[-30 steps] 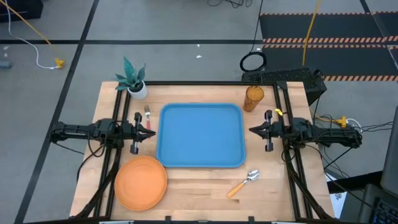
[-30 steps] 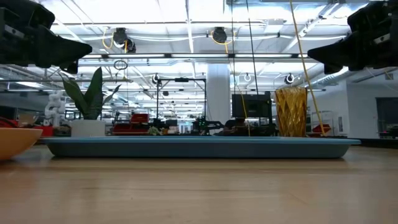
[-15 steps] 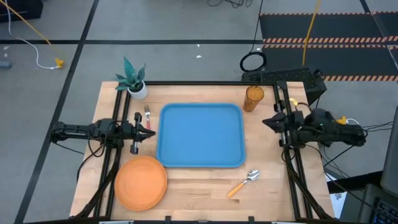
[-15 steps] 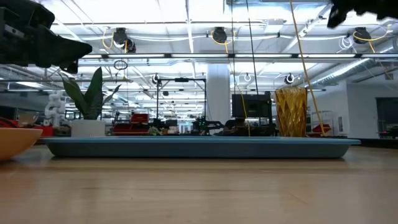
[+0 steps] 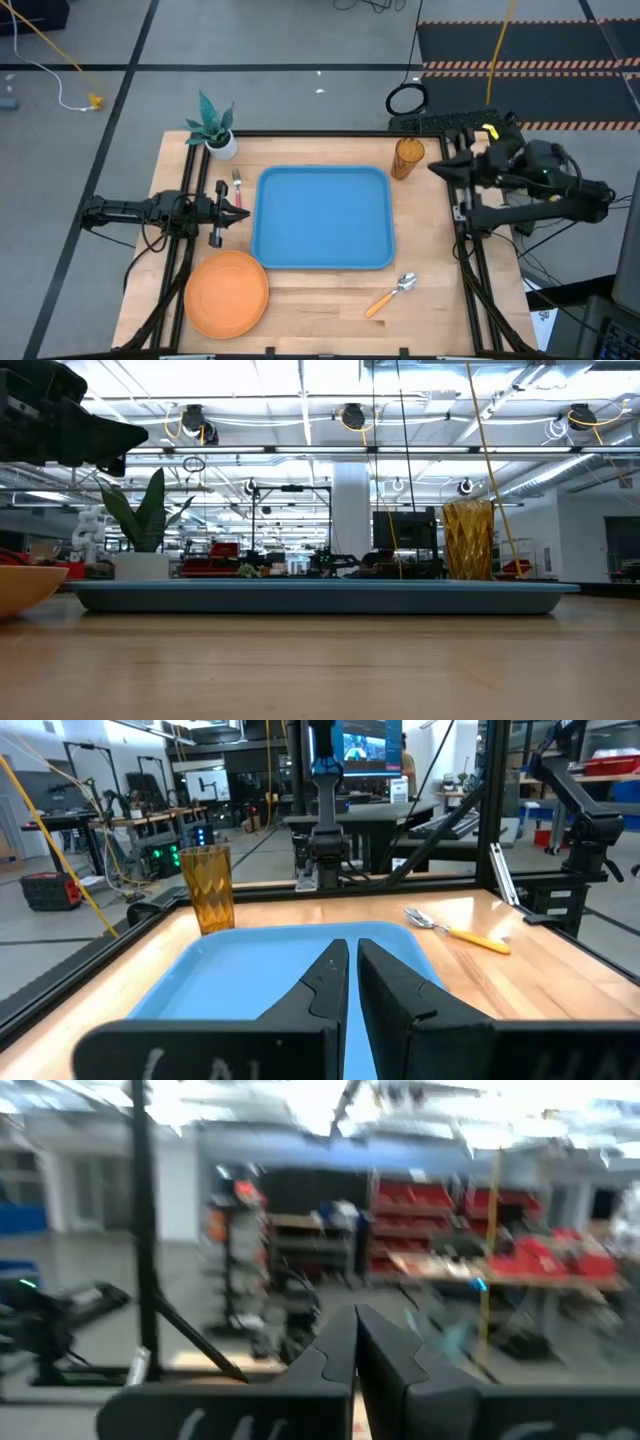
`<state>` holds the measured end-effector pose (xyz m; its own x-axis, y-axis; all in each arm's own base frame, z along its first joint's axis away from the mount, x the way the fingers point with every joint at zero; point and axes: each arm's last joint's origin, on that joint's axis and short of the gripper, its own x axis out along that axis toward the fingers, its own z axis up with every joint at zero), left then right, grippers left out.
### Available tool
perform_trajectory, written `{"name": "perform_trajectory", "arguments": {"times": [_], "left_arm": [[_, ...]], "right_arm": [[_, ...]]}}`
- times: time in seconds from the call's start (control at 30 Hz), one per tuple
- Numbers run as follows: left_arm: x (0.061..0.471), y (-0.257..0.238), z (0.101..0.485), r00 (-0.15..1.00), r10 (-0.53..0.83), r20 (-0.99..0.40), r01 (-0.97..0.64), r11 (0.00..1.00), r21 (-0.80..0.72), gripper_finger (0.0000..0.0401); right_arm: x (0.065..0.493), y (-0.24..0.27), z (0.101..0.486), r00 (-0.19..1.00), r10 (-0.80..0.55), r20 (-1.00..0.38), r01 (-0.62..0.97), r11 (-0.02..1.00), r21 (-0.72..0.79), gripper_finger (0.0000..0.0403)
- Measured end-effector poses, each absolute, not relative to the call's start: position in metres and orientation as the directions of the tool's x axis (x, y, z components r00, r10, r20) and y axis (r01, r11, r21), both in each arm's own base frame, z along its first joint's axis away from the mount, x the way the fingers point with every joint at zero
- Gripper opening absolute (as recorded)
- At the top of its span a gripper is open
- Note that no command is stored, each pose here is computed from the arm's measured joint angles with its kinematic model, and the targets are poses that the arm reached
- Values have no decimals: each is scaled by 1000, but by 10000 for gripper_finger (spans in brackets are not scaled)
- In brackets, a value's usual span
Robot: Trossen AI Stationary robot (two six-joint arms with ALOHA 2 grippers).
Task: Pick and place plate/cup/fork/spoon on tray
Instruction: Put the brown cup on the blue tray
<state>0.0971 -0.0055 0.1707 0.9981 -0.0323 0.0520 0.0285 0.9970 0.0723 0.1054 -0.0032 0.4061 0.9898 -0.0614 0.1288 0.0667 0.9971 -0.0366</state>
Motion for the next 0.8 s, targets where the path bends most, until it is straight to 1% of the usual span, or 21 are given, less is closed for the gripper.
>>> {"name": "perform_trajectory", "arguments": {"times": [0.17, 0.3, 0.6, 0.8], "left_arm": [[97, -5, 171, 998, -32, 53, 28, 997, 72, 31], [97, -5, 171, 998, -33, 53, 29, 997, 72, 31], [97, -5, 171, 998, -33, 54, 29, 997, 72, 31], [97, -5, 171, 998, -33, 55, 29, 997, 72, 31]], "right_arm": [[115, -6, 432, 989, -146, 11, 147, 987, -64, 0], [121, -8, 446, 973, -227, -51, 222, 972, -79, 0], [133, -11, 463, 937, -296, -186, 278, 954, -116, 0], [140, -11, 472, 917, -308, -255, 294, 951, -93, 0]]}}
